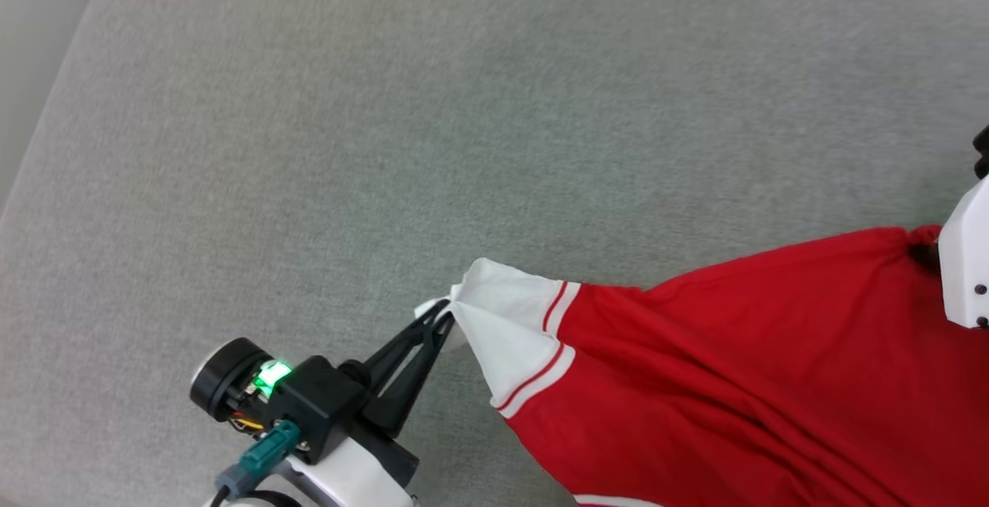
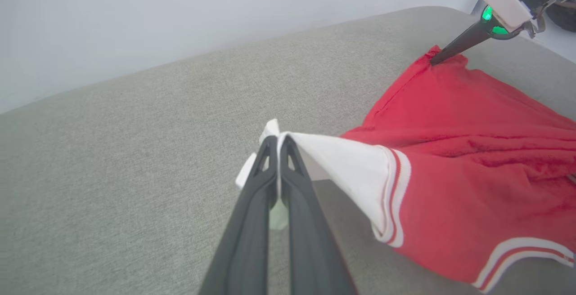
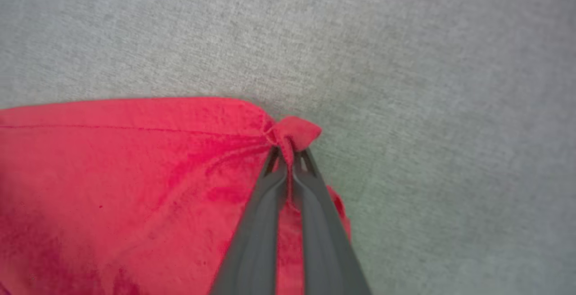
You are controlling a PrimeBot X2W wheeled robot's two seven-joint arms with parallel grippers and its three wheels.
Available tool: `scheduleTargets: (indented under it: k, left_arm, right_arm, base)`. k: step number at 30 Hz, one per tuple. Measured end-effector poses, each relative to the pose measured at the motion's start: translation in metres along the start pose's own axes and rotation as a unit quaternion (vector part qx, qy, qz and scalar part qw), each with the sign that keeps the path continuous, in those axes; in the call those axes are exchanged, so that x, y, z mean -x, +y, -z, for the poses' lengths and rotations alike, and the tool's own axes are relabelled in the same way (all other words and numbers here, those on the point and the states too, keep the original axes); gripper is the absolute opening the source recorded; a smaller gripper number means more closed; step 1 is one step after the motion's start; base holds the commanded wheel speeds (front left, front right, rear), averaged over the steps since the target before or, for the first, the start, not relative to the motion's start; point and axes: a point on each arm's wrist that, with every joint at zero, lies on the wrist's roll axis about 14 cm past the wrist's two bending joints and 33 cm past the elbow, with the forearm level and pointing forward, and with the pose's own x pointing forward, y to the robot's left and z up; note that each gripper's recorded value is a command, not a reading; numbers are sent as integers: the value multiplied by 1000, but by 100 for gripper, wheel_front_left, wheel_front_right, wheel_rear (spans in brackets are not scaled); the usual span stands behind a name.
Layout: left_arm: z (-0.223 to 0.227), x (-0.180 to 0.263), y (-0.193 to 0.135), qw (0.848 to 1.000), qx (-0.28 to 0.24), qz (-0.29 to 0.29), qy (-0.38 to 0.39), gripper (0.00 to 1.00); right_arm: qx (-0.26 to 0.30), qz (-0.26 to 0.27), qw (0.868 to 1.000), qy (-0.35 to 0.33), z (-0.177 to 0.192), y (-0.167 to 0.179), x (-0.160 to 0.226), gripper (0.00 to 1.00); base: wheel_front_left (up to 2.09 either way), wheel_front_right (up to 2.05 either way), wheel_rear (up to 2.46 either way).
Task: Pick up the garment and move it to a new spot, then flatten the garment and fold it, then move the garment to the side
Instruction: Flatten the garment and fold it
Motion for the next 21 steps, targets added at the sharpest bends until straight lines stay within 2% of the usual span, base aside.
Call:
scheduleTargets:
  k: [6,12,21]
  left_arm:
    - [-25,4,-2,999,-21,7,-36,0]
    - [-65,9,-2,994,-53,11,-90,0]
    - [-148,12,5,974,-91,2,-205,0]
  right_arm:
    - [-6,15,996,-84,-23,-9,44,0]
    - [-2,28,984,-176,-48,-13,103,0]
    - [15,61,947,-315,-78,-18,206,0]
  base:
    - [0,0,0]
    - [0,0,0]
    - [0,0,0]
